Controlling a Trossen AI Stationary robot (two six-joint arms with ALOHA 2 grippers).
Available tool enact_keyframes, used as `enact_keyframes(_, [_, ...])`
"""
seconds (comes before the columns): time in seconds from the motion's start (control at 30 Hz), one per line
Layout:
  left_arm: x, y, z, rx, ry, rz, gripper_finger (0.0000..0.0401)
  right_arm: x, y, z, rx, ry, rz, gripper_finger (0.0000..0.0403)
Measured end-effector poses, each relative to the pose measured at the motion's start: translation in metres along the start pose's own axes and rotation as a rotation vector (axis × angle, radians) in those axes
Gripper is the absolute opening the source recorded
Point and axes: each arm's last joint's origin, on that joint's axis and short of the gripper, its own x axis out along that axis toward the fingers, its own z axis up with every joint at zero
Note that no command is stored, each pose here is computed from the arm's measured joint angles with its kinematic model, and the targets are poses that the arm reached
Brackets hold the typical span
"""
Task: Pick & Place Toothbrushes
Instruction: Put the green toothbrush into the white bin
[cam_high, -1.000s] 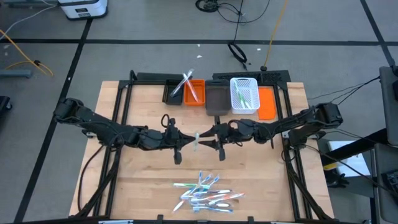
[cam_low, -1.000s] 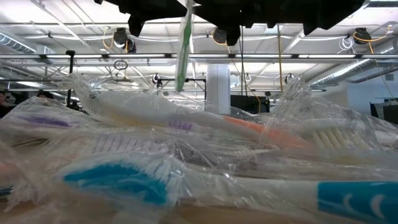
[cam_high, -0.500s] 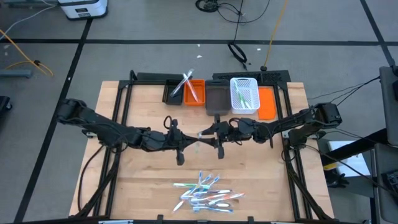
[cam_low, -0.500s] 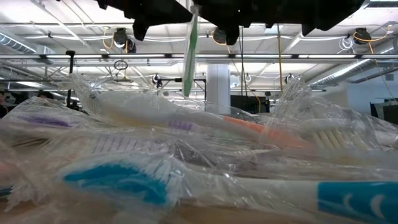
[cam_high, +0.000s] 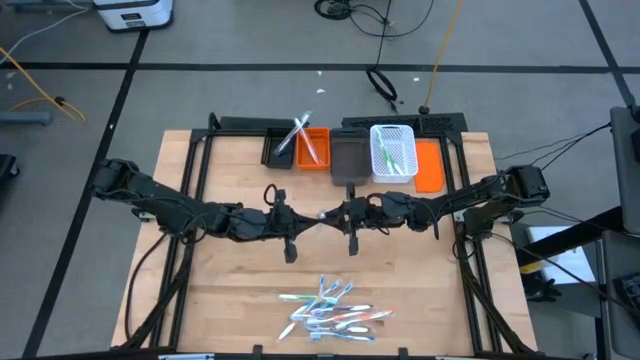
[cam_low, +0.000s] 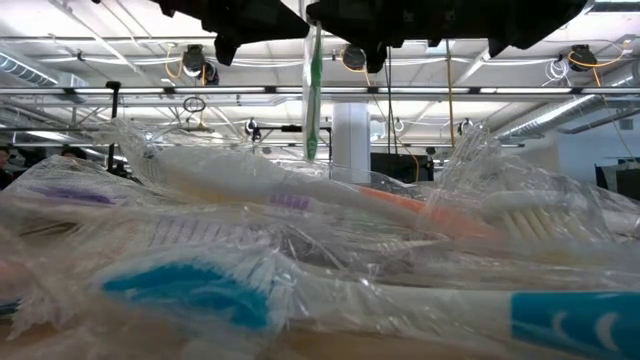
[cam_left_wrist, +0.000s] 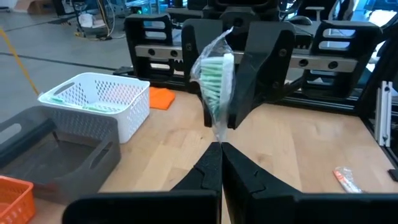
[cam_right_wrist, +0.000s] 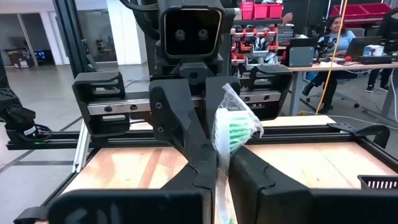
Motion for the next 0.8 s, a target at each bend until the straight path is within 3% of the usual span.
enact_keyframes(0.17, [0.000,0.000,-0.002,0.014,0.020,0.001,0.0022,0.000,0.000,-0.001,0.000,0.008,0.000,0.0013])
enact_keyframes(0.53, [-0.002,0.004,-0.018,0.093,0.175,0.032,0.0156,-0.002,-0.006,-0.003,0.007,0.059,-0.064,0.0013])
enact_keyframes(0.8, [-0.007,0.006,-0.034,0.062,0.332,0.058,0.0198,-0.022,-0.025,0.019,0.014,0.105,-0.208,0.0013])
